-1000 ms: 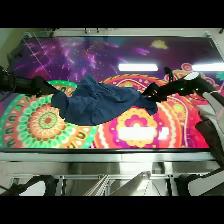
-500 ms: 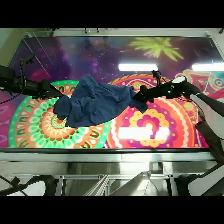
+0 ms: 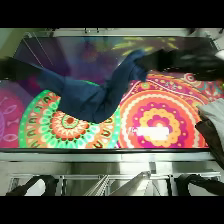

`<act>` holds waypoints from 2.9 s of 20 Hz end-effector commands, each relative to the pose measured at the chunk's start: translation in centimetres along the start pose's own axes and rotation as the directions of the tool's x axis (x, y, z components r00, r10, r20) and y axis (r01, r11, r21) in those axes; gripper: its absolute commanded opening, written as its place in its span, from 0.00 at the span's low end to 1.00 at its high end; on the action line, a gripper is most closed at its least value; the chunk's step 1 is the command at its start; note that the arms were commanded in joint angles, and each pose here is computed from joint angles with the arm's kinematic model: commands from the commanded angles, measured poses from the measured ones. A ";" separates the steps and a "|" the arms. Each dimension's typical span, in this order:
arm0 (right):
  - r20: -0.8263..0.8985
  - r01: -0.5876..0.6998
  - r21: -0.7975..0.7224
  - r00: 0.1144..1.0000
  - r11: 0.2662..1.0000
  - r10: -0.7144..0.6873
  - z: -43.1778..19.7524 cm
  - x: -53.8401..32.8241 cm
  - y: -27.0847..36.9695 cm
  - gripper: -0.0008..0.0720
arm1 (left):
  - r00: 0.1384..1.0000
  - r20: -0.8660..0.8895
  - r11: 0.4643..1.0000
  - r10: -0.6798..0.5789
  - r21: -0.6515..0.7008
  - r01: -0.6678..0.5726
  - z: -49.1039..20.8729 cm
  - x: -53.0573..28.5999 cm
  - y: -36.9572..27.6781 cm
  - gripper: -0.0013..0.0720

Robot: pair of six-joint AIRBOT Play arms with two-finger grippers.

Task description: Fold the shirts.

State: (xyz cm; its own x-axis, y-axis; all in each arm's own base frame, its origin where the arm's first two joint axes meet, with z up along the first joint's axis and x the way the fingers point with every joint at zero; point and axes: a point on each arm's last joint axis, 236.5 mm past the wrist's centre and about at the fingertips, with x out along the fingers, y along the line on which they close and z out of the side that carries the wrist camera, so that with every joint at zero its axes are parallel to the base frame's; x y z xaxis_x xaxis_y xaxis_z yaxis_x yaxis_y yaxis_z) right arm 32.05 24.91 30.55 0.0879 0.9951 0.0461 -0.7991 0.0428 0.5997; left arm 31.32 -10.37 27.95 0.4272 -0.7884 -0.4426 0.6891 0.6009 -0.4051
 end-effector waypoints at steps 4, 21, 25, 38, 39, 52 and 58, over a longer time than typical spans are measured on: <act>0.426 0.672 -0.276 0.727 0.687 -0.539 7.5 -8.6 9.6 0.04 | 0.907 0.304 0.923 0.292 0.161 -0.351 7.5 -10.2 -4.9 0.04; -0.371 0.784 0.399 0.613 0.476 -0.698 -13.8 -16.1 -27.3 0.74 | 0.844 -0.421 0.737 -0.332 -0.675 -0.046 -15.6 12.7 15.7 1.00; -0.480 0.802 0.468 0.583 0.371 -0.655 -17.2 -18.7 -27.5 0.74 | 0.796 -0.507 0.659 -0.331 -0.728 -0.190 -22.2 10.7 15.1 1.00; -0.656 0.746 0.585 0.666 0.319 -0.355 -31.9 -11.0 -24.6 0.63 | 0.787 -0.582 0.622 -0.205 -0.698 -0.355 -28.4 13.3 18.1 0.97; -0.638 0.730 0.596 0.683 0.334 -0.355 -31.8 -10.0 -24.6 0.60 | 0.782 -0.589 0.640 -0.204 -0.685 -0.349 -27.9 14.0 18.3 0.97; -0.586 0.651 0.632 0.757 0.421 -0.289 -33.2 -2.0 -23.9 0.04 | 0.761 -0.625 0.761 -0.174 -0.576 -0.298 -24.7 19.2 18.5 0.97; -0.578 0.636 0.631 0.767 0.444 -0.278 -32.9 -1.8 -23.6 0.04 | 0.826 -0.458 0.692 -0.329 -0.712 -0.118 -22.5 24.3 15.2 0.97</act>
State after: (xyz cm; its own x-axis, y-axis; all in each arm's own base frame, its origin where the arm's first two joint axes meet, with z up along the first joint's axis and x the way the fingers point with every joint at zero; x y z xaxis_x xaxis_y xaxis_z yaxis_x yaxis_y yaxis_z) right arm 31.25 24.84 -10.16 -0.0521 0.7975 -0.6011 0.0837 0.6032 0.7932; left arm 38.27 -14.25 -7.95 -0.1633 -0.7098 -0.6852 0.0182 0.6922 -0.7214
